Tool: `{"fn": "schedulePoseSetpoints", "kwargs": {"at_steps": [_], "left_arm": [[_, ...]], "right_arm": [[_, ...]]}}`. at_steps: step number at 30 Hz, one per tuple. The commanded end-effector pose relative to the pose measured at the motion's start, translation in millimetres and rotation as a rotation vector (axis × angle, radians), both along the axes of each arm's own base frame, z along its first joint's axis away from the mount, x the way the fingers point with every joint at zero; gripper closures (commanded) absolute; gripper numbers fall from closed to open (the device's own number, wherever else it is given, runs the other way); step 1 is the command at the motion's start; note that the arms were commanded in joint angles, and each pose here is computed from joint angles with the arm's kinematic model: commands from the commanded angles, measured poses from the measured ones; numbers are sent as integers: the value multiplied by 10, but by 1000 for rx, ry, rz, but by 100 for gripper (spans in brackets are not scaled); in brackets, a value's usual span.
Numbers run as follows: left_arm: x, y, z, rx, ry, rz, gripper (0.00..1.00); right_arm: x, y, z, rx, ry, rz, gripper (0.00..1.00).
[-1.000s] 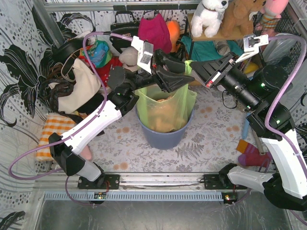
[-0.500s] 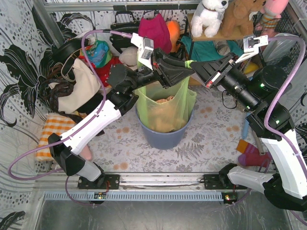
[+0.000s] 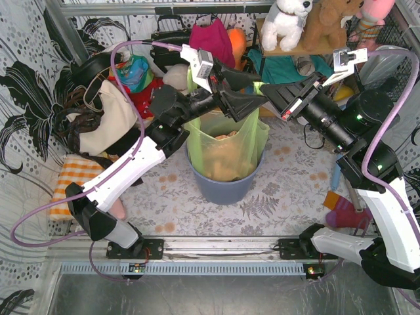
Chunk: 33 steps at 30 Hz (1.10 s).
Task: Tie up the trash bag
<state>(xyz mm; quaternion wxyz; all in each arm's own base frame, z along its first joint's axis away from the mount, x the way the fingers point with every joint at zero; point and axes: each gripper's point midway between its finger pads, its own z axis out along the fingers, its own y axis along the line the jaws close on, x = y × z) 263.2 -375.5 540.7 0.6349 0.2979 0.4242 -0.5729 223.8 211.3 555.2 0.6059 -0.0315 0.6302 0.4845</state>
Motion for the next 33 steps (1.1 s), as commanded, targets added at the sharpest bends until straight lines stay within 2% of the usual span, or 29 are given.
{"fn": "schedulePoseSetpoints", "kwargs": {"at_steps": [1,6,12,26,29,33], "left_arm": [[-20,139,246,-48,-57,64,23],[-87,125,263,-53,-82,39,28],[-174,135,283,-61,-102,19,43],[-302,66,247,-23,-114,-6,94],[-346,31,181,16,-119,10,100],[-435,32,127,52,-116,15,100]], "right_arm": [[-80,-35,164,48,-43,11,100],[-85,-33,166,49,-43,13,100],[-78,-29,159,49,-41,14,100],[-88,-64,221,48,-64,0,100],[-96,-129,307,33,-100,-30,89],[-74,-191,399,0,-149,-69,80]]}}
